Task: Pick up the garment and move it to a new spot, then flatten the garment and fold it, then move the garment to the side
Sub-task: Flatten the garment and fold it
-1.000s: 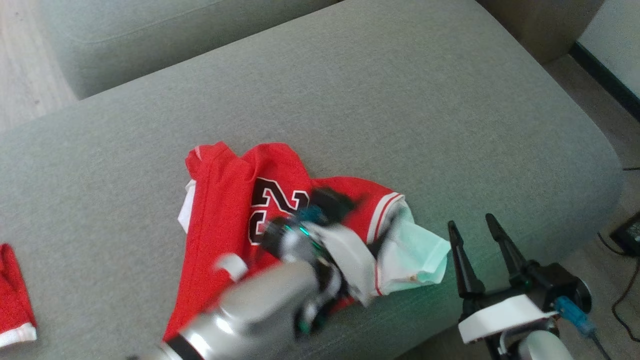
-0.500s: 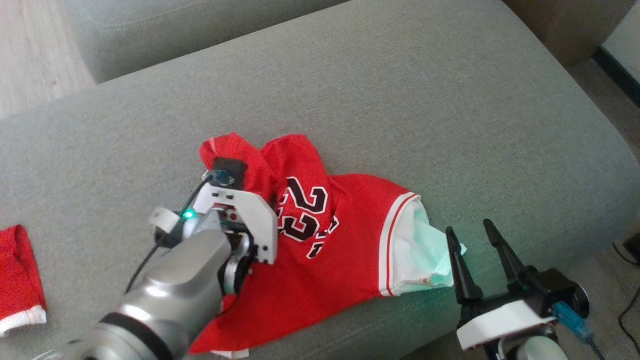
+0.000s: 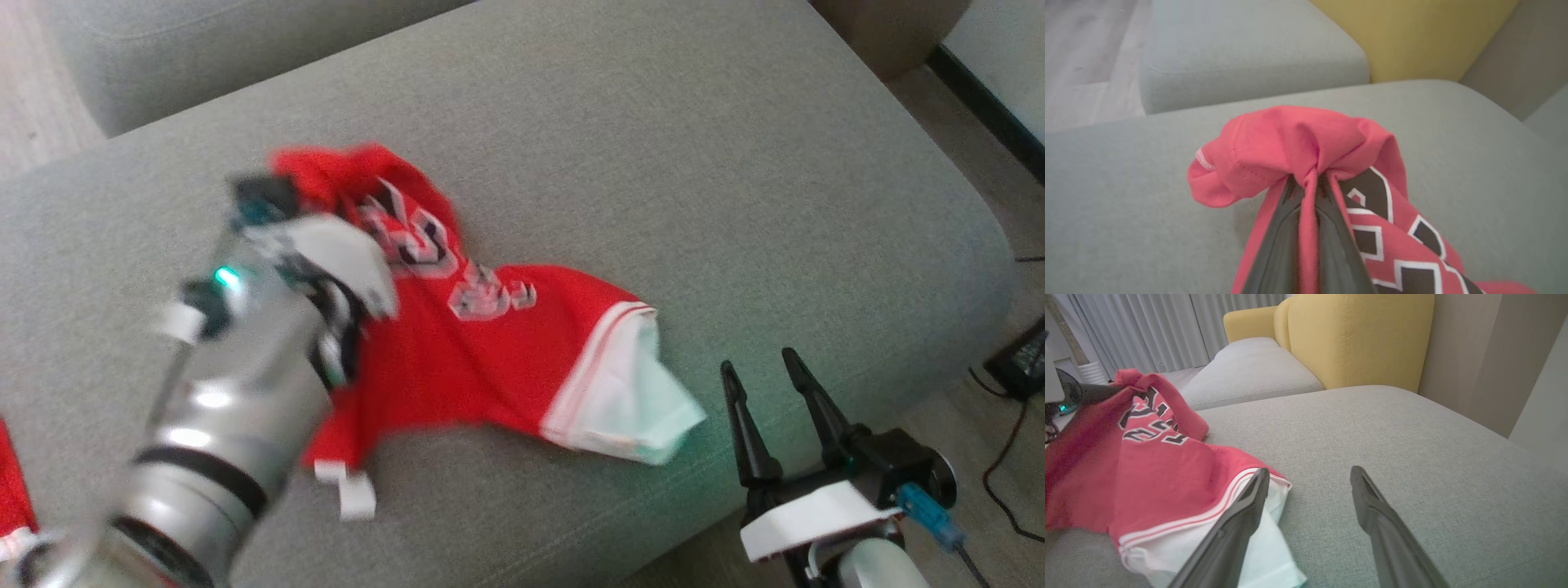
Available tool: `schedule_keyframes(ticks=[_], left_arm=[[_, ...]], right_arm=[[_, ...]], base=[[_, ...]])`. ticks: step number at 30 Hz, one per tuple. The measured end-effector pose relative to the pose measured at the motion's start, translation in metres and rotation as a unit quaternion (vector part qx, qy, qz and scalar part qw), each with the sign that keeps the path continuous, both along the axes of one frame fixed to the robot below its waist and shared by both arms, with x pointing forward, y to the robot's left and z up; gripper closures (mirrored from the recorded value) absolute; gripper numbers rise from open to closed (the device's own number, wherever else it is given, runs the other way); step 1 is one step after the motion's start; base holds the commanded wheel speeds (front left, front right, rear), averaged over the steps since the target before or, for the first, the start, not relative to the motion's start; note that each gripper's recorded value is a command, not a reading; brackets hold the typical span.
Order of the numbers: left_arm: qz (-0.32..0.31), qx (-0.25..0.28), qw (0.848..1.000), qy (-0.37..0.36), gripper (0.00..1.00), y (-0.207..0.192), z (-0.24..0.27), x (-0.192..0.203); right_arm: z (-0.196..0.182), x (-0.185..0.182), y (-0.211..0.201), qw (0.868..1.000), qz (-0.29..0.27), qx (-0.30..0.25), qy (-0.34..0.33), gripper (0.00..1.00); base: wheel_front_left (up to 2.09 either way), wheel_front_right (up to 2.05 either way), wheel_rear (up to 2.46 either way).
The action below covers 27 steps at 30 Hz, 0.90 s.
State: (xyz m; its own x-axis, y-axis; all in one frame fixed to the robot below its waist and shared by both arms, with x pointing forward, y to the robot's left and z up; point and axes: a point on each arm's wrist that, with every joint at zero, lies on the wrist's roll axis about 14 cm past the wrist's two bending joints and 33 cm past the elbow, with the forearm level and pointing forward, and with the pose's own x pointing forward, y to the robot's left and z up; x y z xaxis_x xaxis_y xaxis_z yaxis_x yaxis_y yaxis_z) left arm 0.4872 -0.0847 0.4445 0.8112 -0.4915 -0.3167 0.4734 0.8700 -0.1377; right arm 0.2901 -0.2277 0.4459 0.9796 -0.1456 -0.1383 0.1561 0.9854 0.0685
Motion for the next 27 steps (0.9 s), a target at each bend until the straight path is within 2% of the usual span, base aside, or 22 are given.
schedule_keyframes(ticks=[3,6,9,10,11,14,18,21,27], left_arm=[[0.059,-0.011,0.998,-0.029,1.00,0.017,0.025,0.035],[0.131,-0.008,0.989,-0.066,1.00,0.050,0.048,0.067],[0.177,-0.008,0.982,-0.063,1.00,0.077,0.047,0.077],[0.176,-0.010,0.983,-0.052,0.64,0.079,0.038,0.073],[0.171,-0.008,0.985,-0.040,0.00,0.080,0.028,0.067],[0.166,-0.022,0.986,-0.008,0.00,0.080,0.007,0.051],[0.172,-0.097,0.980,-0.029,0.00,0.082,0.036,0.054],[0.161,-0.135,0.977,-0.041,0.00,0.078,0.045,0.040],[0.161,-0.117,0.980,-0.006,0.00,0.096,-0.002,-0.028]], right_arm=[[0.001,0.000,-0.004,1.000,-0.005,-0.003,-0.001,0.00],[-0.001,-0.001,-0.005,1.000,-0.008,-0.003,0.003,0.00],[0.000,-0.002,-0.006,1.000,-0.010,-0.003,0.003,0.00],[0.000,-0.002,-0.006,1.000,-0.010,-0.003,0.002,0.00],[0.000,-0.002,-0.006,1.000,-0.009,-0.004,0.002,0.00],[-0.001,0.001,-0.004,1.000,-0.004,-0.004,0.003,0.00],[0.000,0.005,0.000,1.000,0.004,-0.002,0.001,0.00],[0.002,0.007,0.002,1.000,0.008,-0.002,-0.004,0.00],[0.006,0.009,0.002,1.000,0.012,-0.004,-0.012,0.00]], base=[[0.00,0.00,0.00],[0.00,0.00,0.00],[0.00,0.00,0.00],[0.00,0.00,0.00],[0.00,0.00,0.00],[0.00,0.00,0.00],[0.00,0.00,0.00],[0.00,0.00,0.00],[0.00,0.00,0.00]])
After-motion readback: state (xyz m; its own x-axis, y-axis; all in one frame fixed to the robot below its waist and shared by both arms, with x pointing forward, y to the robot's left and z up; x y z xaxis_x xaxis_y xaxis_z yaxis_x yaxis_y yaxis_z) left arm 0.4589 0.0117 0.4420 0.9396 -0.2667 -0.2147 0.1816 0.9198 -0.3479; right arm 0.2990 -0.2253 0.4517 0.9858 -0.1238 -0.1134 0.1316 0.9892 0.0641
